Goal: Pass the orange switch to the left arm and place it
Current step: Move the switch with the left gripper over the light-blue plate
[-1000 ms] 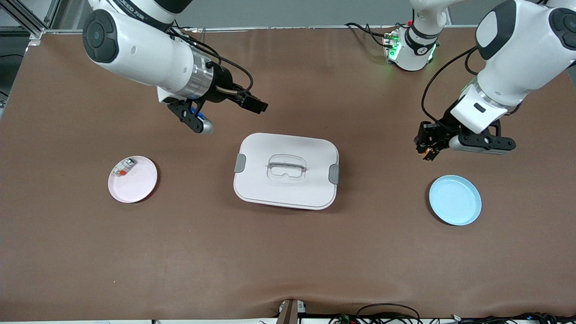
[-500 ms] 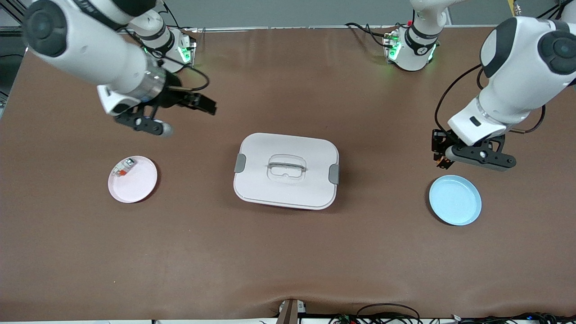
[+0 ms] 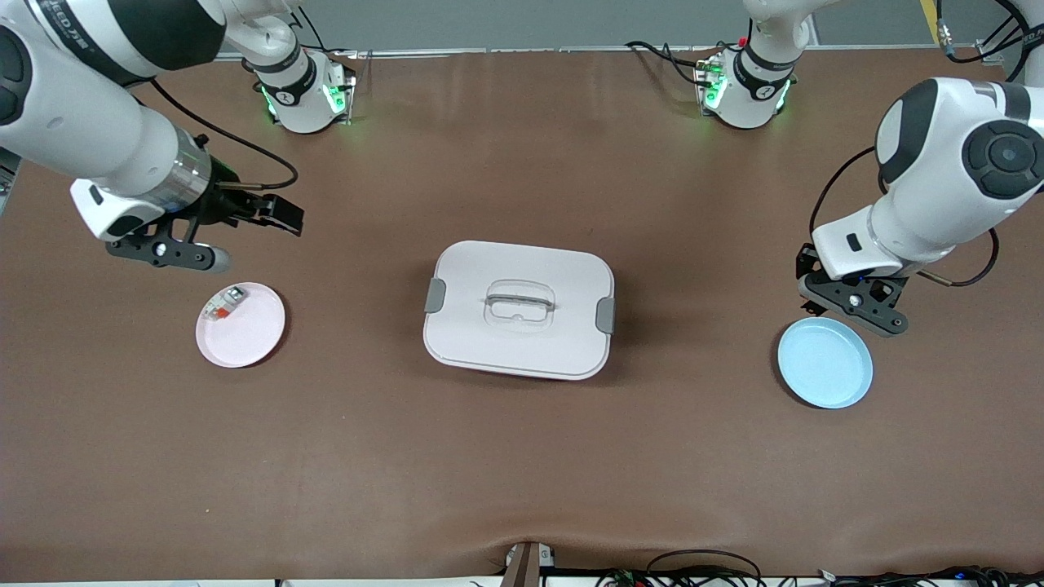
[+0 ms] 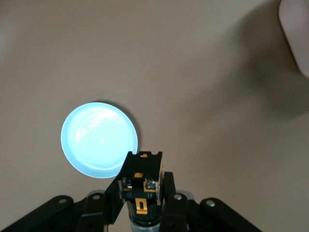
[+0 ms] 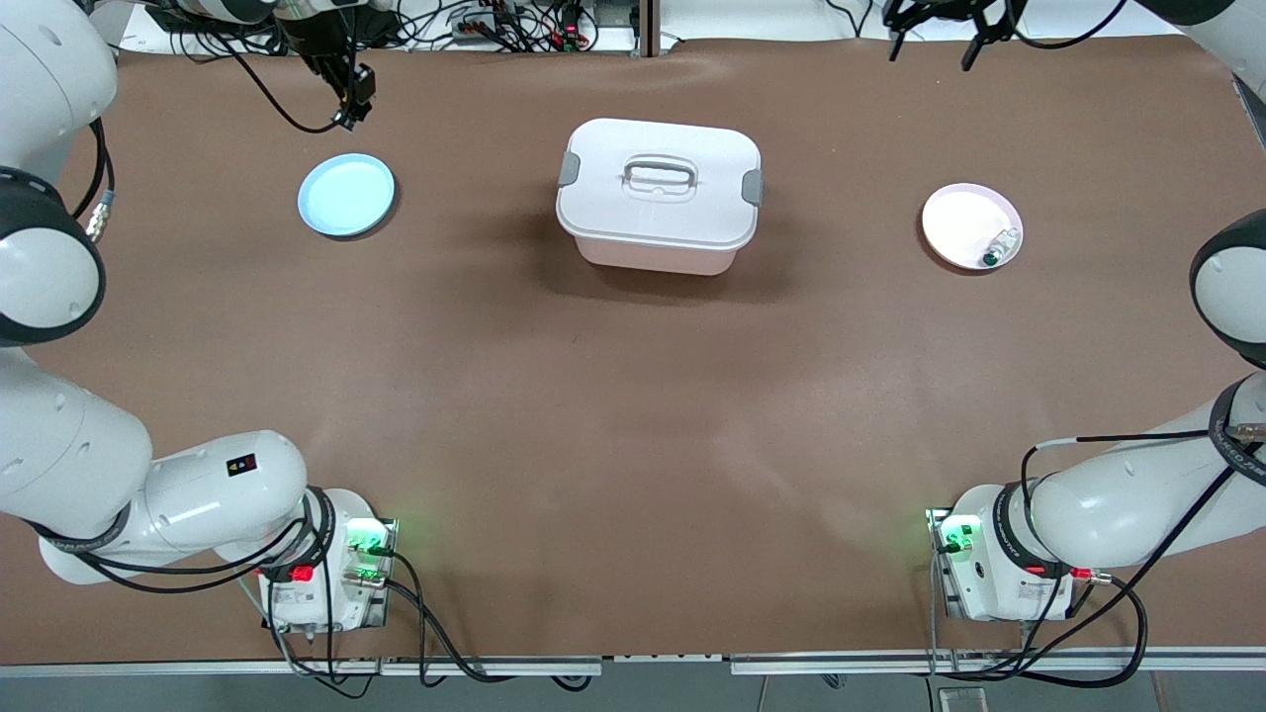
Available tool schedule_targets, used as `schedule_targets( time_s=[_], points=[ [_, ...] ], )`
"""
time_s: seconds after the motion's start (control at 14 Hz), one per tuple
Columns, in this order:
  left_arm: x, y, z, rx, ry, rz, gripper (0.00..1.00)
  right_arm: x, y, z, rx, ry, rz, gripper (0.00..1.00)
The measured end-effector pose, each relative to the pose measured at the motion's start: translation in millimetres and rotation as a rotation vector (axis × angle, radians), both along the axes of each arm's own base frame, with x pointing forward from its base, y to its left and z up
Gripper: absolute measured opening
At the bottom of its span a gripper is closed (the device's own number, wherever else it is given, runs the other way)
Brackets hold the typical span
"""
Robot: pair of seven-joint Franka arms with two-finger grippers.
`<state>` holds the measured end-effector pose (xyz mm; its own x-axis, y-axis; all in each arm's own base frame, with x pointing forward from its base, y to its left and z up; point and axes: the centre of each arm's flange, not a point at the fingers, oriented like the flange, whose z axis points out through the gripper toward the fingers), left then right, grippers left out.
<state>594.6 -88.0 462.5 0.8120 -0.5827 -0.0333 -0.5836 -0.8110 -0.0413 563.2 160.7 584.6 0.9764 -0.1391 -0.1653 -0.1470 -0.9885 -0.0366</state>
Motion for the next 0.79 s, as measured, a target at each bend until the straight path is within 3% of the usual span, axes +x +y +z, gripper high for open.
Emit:
schedule_targets(
  time_s=[0.43,0.79],
  points=[
    [8,10,-38,0.063,0.065,-0.105,0.36,12,-68,3,0.023,-0.017,0.069,1.0],
    [12,10,-72,0.055,0.124,-0.195,0.36,4,-101,19,-0.018,-0.056,0.124,1.0]
  ],
)
